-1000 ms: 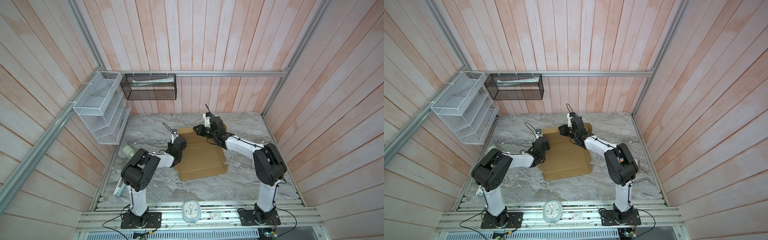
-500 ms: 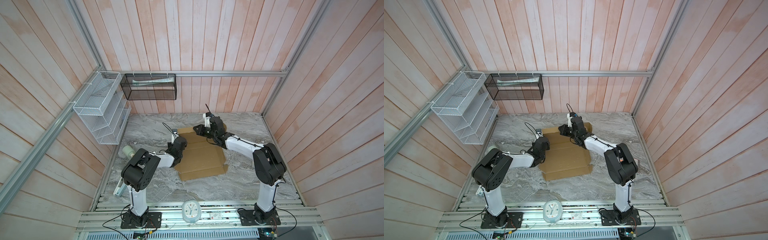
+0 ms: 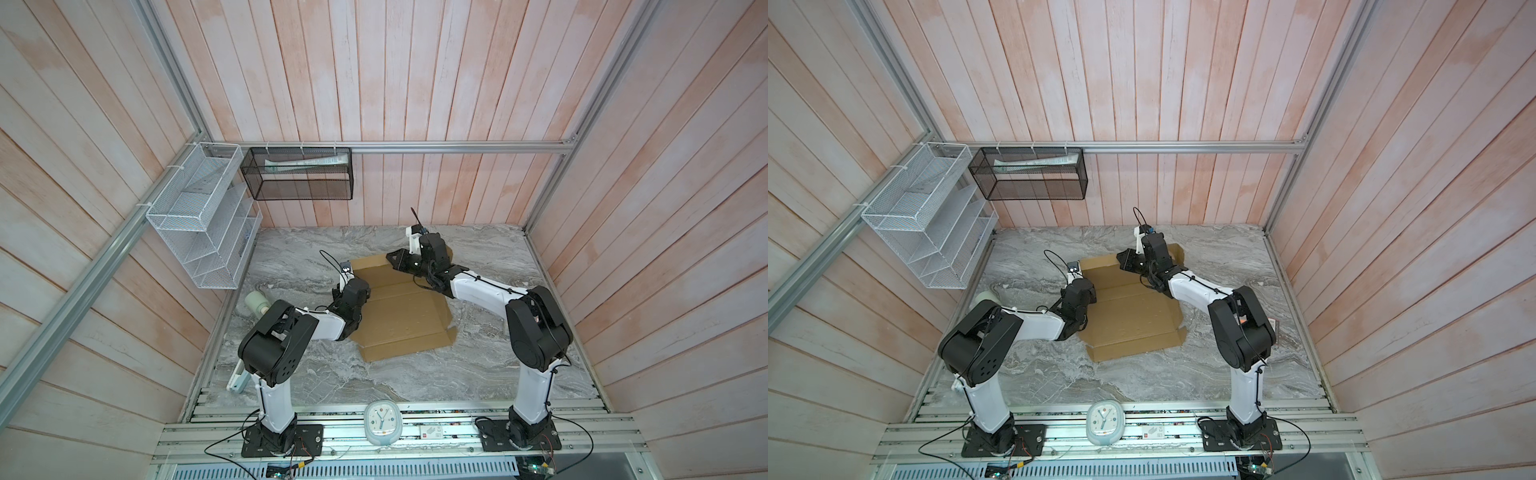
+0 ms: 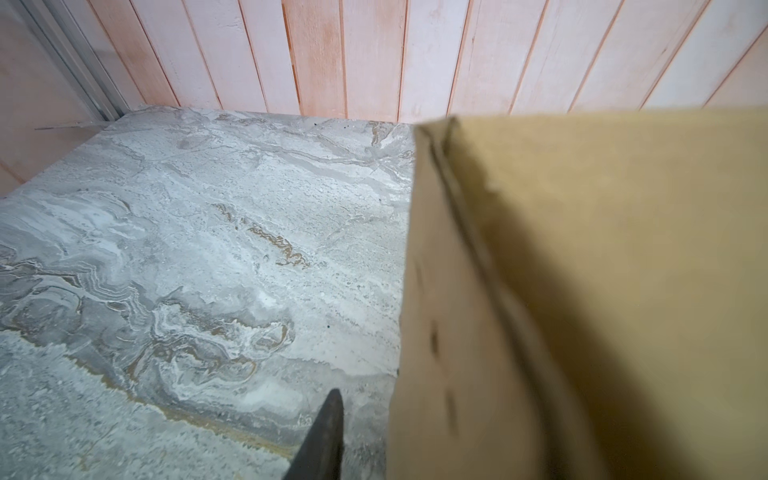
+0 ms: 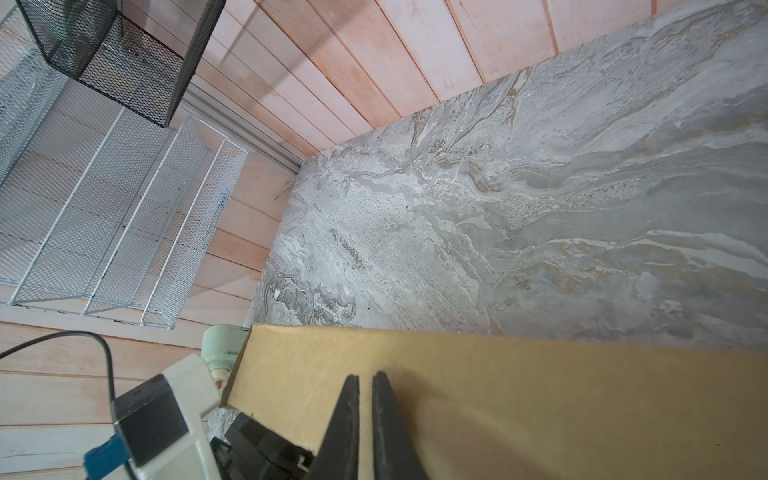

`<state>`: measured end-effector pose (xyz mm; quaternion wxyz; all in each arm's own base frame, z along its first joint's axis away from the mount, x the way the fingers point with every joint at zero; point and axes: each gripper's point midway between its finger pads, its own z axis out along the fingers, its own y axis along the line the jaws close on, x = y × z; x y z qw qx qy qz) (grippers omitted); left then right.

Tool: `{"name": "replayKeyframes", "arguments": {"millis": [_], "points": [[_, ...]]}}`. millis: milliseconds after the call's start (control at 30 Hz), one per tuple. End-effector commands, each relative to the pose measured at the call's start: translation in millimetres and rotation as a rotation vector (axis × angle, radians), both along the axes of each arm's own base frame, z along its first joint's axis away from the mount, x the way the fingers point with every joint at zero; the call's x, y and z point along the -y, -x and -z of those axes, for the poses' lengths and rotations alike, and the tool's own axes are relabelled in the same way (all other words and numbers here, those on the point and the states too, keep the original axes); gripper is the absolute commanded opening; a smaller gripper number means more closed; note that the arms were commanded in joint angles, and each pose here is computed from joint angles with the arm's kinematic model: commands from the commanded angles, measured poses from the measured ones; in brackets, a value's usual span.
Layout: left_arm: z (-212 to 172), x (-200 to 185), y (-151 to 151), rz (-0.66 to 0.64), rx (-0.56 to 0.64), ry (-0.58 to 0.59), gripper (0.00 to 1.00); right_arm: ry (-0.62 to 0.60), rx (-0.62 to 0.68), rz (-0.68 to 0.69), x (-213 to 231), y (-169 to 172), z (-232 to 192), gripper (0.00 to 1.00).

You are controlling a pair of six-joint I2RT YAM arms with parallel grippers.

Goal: Fold the paper box

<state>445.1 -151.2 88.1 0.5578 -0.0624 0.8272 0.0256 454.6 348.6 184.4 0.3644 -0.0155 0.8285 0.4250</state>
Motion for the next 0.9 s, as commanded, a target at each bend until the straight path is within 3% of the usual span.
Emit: {"name": "replayKeyframes", "arguments": {"millis": [0,467,867], "points": [[-17.8,-2.6,2.8,0.002,0.064,0.05,0.34,0.041,-0.062,0.015,4.1,-1.2,24.2,0.11],[-41.8,-9.0,6.0,-0.01,0.161,0.076,0.35,0.036,-0.064,0.016,3.3,-2.6,23.4,0.11],[-45.2,-11.2,0.0,-0.021,0.17,0.083,0.2,0.037,-0.066,0.014,2.3,-2.9,23.1,0.11]]}}
